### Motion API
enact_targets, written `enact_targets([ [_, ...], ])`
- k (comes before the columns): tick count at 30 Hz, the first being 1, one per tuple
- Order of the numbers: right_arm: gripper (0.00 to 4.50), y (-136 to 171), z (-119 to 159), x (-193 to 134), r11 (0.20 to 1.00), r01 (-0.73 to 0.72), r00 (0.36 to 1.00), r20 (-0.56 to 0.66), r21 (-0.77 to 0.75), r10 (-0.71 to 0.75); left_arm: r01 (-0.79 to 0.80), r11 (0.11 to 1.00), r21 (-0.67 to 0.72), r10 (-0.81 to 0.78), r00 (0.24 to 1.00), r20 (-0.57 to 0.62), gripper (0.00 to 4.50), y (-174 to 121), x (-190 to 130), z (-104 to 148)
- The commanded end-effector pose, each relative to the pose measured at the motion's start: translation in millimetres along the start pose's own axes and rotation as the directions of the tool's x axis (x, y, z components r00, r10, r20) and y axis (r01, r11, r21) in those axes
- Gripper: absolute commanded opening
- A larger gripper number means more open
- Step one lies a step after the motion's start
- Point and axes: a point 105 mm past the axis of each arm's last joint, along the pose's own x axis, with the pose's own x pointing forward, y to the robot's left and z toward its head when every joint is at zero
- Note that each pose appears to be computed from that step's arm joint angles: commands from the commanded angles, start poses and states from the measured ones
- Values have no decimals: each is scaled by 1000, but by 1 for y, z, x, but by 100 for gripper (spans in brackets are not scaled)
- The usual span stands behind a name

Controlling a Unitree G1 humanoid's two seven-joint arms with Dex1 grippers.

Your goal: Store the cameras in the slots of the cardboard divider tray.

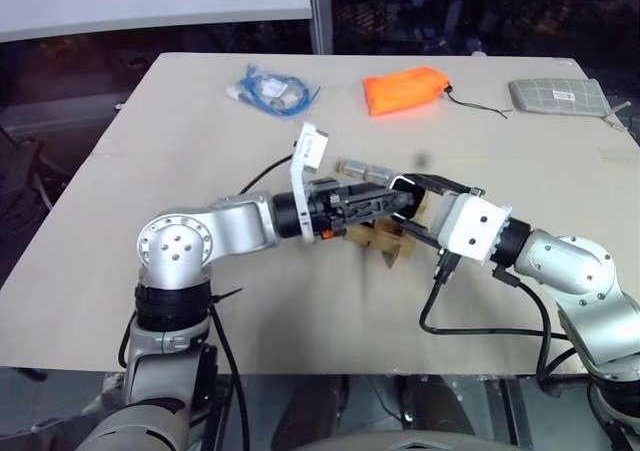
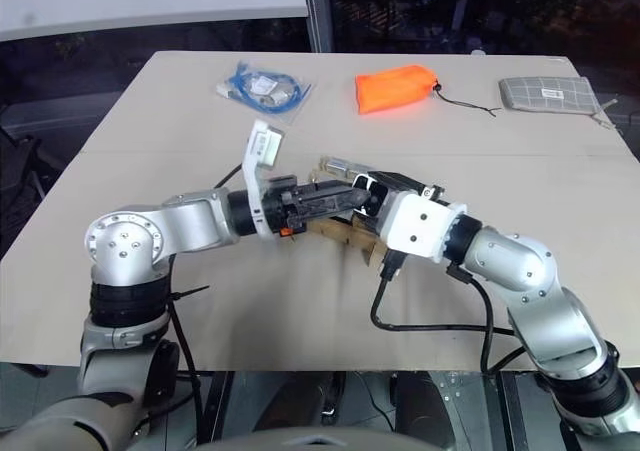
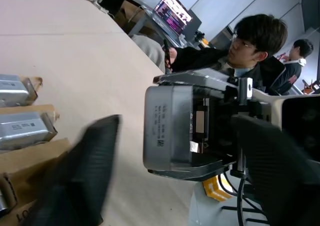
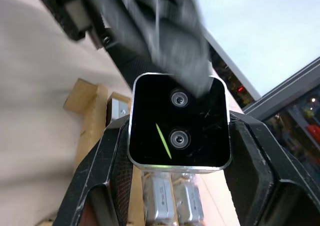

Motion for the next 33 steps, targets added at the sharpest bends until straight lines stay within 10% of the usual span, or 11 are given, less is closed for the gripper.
enact_targets([
  [1,196,-2,17,0,999,13,999,53,-35,-11,37,999,16,-37,999,10,152,-8,2,6],
  [3,196,-1,17,0,999,6,998,55,-33,-4,38,999,16,-38,999,10,70,-9,2,7],
  [7,196,3,17,0,997,-51,996,82,51,47,39,999,31,-40,999,19,74,-9,1,11],
  [13,447,-6,-1,-13,993,31,1000,-10,116,-30,29,989,142,-35,999,37,74,-5,1,28],
  [18,447,-5,-18,-65,906,107,994,-66,409,-88,96,901,422,-80,995,-56,74,14,1,37],
  [33,447,10,4,-119,851,119,993,-75,511,-94,451,603,658,-73,852,-518,74,74,17,16],
])
